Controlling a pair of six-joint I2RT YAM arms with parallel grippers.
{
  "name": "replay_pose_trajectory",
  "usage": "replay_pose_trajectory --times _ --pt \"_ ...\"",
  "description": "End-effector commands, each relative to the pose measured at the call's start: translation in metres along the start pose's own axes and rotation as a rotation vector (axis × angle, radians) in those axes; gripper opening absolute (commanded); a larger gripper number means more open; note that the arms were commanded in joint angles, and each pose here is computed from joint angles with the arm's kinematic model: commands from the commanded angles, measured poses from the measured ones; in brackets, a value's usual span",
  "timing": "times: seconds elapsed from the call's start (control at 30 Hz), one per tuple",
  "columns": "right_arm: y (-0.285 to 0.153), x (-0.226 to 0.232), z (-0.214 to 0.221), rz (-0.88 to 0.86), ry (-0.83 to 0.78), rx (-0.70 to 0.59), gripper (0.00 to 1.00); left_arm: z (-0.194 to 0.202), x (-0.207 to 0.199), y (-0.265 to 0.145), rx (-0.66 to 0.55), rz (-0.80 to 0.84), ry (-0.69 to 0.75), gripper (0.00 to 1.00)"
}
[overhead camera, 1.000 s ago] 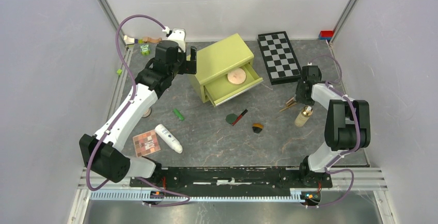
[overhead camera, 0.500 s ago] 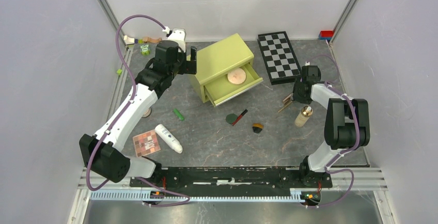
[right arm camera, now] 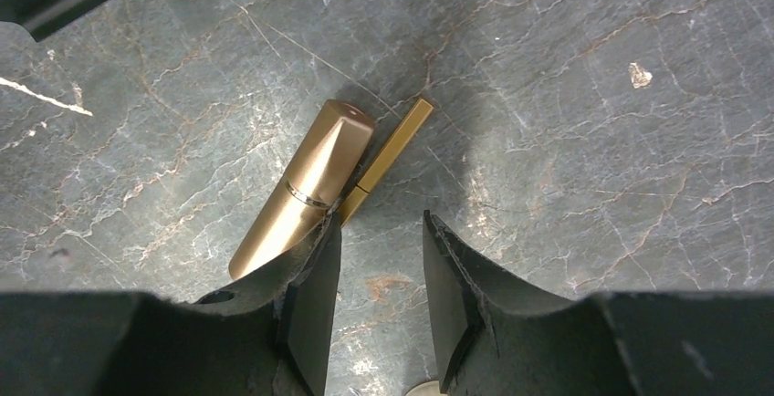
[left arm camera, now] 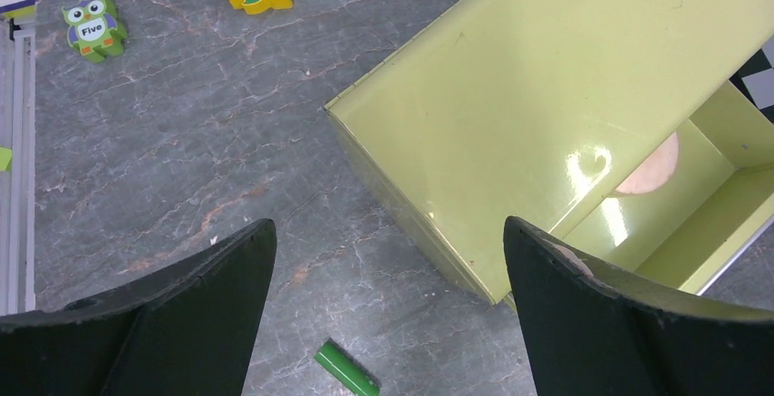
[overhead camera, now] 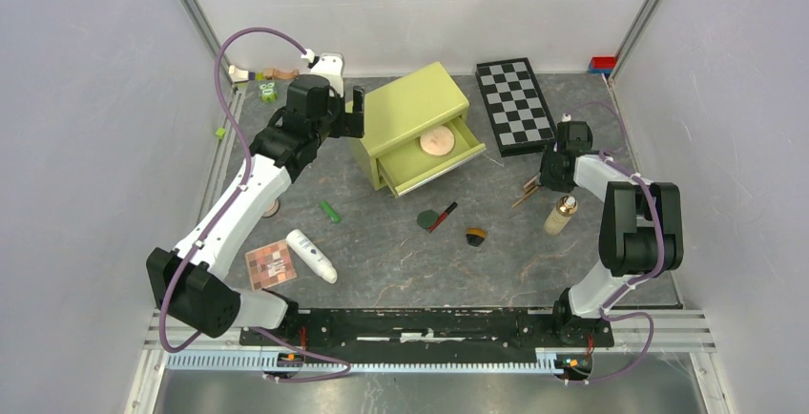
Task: Organize the makeup
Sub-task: Pick up the makeup brush from the center of the board.
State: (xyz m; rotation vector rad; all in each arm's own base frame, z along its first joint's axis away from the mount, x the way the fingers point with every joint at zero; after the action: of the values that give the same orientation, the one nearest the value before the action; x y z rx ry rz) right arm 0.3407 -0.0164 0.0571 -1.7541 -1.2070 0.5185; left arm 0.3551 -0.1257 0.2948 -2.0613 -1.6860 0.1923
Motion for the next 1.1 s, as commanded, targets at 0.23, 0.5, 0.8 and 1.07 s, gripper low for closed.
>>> replay_pose_trajectory --times 0.23,0.5,0.8,1.07 --pt "-0.010 0.008 -0.008 -0.048 -0.002 -0.036 0.42 -0.014 0.001 -0.004 -0.049 0.009 0.025 1.00" --pt "-0.016 0.011 -0.014 -0.061 0.001 -0.054 0.41 -0.014 0.001 -0.004 -0.047 0.012 0.025 1.00" --pt "-0.008 0.013 -0.010 -0.072 0.002 -0.031 0.41 -0.014 0.001 -0.004 -0.046 0.009 0.028 1.00" --pt "-0.001 0.019 -0.012 -0.094 0.003 -0.016 0.40 -0.013 0.001 -0.004 -0.042 0.007 0.031 1.00"
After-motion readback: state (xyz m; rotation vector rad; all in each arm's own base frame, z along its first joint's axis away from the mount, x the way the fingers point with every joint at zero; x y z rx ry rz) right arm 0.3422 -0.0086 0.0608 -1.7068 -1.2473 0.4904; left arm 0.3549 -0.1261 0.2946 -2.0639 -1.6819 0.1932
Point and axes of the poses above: each gripper's point midway between its finger pads, its own y axis out along the fingers, its own x axis along the line the jaws close on, z = x × y, the point moved 4 cm from there along -y, back along the fingers, and after that the axes turned 11 degrees about y, right-handed, at the moved point
